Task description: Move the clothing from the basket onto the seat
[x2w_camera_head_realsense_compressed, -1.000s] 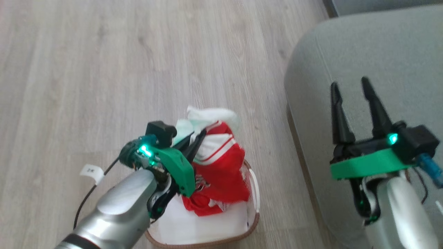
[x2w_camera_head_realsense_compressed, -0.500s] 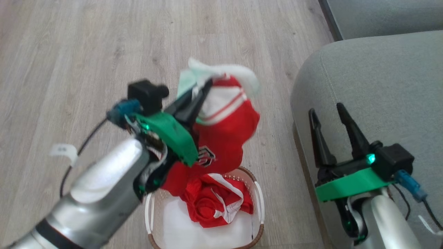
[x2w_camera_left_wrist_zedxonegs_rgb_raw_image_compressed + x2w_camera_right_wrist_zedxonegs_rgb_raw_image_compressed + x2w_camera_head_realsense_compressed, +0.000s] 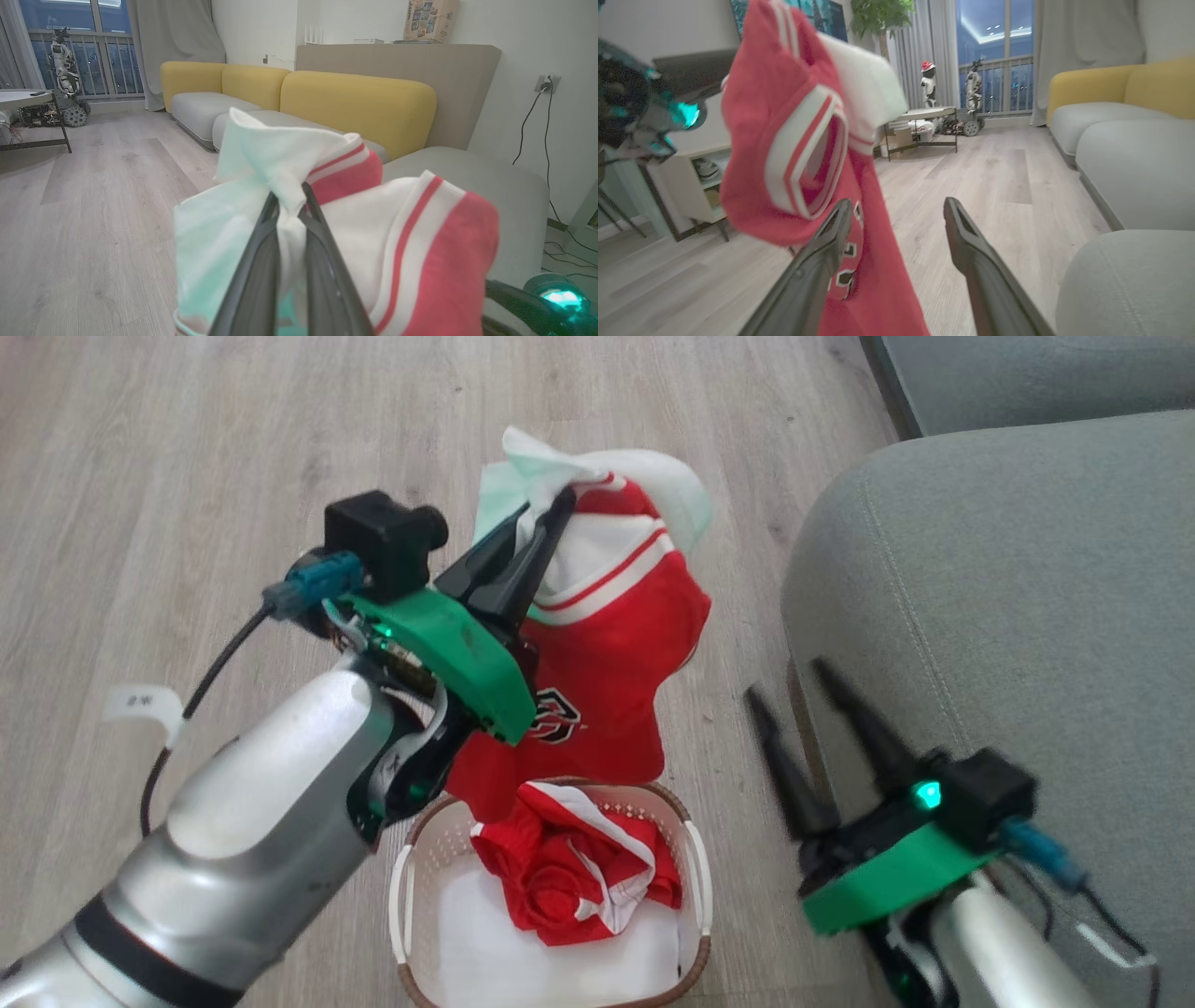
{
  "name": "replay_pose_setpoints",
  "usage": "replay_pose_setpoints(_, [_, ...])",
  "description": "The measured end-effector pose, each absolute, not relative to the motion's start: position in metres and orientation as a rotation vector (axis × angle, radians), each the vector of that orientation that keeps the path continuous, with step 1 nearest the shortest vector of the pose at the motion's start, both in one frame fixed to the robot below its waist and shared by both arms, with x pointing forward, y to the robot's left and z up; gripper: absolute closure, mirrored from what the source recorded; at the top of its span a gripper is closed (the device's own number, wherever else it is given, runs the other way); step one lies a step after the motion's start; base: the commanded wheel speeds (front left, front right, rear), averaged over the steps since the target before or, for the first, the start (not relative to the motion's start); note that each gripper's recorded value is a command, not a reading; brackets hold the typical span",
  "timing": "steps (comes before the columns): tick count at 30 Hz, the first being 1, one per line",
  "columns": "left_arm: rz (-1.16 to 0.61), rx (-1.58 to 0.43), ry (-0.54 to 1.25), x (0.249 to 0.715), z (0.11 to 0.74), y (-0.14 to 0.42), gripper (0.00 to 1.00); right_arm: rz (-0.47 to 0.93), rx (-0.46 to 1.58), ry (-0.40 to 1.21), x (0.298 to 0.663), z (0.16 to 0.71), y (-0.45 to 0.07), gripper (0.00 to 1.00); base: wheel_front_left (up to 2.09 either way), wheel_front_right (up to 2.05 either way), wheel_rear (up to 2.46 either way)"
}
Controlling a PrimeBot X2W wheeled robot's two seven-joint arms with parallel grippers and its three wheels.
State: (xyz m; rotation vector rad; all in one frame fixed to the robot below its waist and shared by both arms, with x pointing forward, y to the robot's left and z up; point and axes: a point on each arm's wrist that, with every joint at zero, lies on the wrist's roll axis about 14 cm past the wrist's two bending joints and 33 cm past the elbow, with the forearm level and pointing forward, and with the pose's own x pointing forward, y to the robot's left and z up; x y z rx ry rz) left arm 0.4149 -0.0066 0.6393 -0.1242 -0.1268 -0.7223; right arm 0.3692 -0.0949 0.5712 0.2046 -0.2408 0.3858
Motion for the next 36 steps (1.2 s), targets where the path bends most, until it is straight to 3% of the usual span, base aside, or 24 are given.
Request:
replay_pose_setpoints(6, [-0.739,-0.118,-0.151,0.415,0.652,-0.011,1.00,0.534,0.175,-0.120,0.356,0.538,-0.060,0.00,0.00,0.00,0.00])
replay_pose_setpoints(11, [-0.763,-0.129,-0.157,0.410,0.655,-0.019,1.00,0.623,0.134,-0.074,0.366,0.529,-0.038,0.00,0.00,0.00,0.00])
replay_pose_setpoints(21, [-0.824,-0.166,-0.161,0.391,0.668,-0.032,1.00,0.679,0.111,0.099,0.390,0.488,-0.015,0.00,0.00,0.00,0.00])
replay_pose_setpoints(34, [-0.866,-0.174,-0.152,0.369,0.675,-0.041,1.00,0.785,0.163,0.057,0.404,0.517,0.038,0.00,0.00,0.00,0.00])
replay_pose_setpoints(35, [-0.860,-0.175,-0.151,0.369,0.675,-0.039,1.00,0.788,0.167,0.051,0.404,0.519,0.041,0.11,0.00,0.00,0.00])
replay_pose_setpoints(36, [-0.855,-0.177,-0.150,0.369,0.675,-0.037,1.00,0.791,0.168,0.046,0.404,0.521,0.042,0.64,0.00,0.00,0.00])
